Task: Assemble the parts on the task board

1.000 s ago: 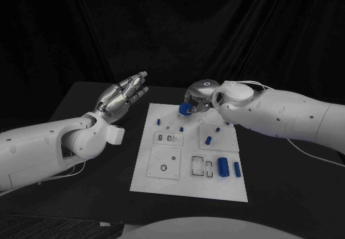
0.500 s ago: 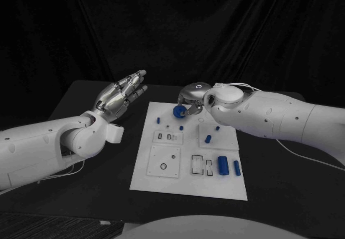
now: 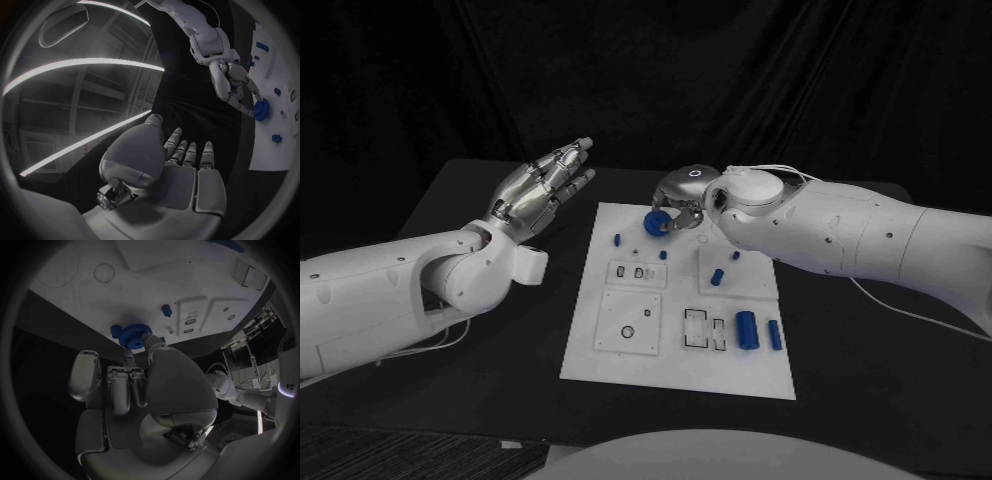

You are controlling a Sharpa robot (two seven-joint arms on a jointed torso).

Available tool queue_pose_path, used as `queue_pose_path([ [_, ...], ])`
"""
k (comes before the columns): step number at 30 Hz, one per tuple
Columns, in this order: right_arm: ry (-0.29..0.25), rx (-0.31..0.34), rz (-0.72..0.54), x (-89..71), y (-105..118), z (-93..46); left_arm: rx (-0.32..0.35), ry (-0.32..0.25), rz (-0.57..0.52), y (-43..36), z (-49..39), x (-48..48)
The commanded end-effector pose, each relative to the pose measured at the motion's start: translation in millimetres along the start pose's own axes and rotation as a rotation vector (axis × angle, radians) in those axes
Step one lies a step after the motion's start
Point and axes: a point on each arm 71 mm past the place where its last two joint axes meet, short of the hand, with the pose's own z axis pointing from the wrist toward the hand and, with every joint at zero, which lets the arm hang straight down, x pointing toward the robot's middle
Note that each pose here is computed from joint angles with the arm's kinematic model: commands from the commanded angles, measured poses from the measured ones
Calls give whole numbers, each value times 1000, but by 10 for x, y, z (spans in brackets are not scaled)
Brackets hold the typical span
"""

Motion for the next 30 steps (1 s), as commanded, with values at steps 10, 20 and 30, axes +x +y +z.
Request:
queue_pose_path([
  [10,23,-2,0,40,-2,-12,72,8,-5,-45,11,8],
  [20,0,-1,3,33,-37,-44,69,10,-6,-41,14,5],
  [30,-110,-6,8,-151,-244,-380,68,6,-4,-45,4,-10],
])
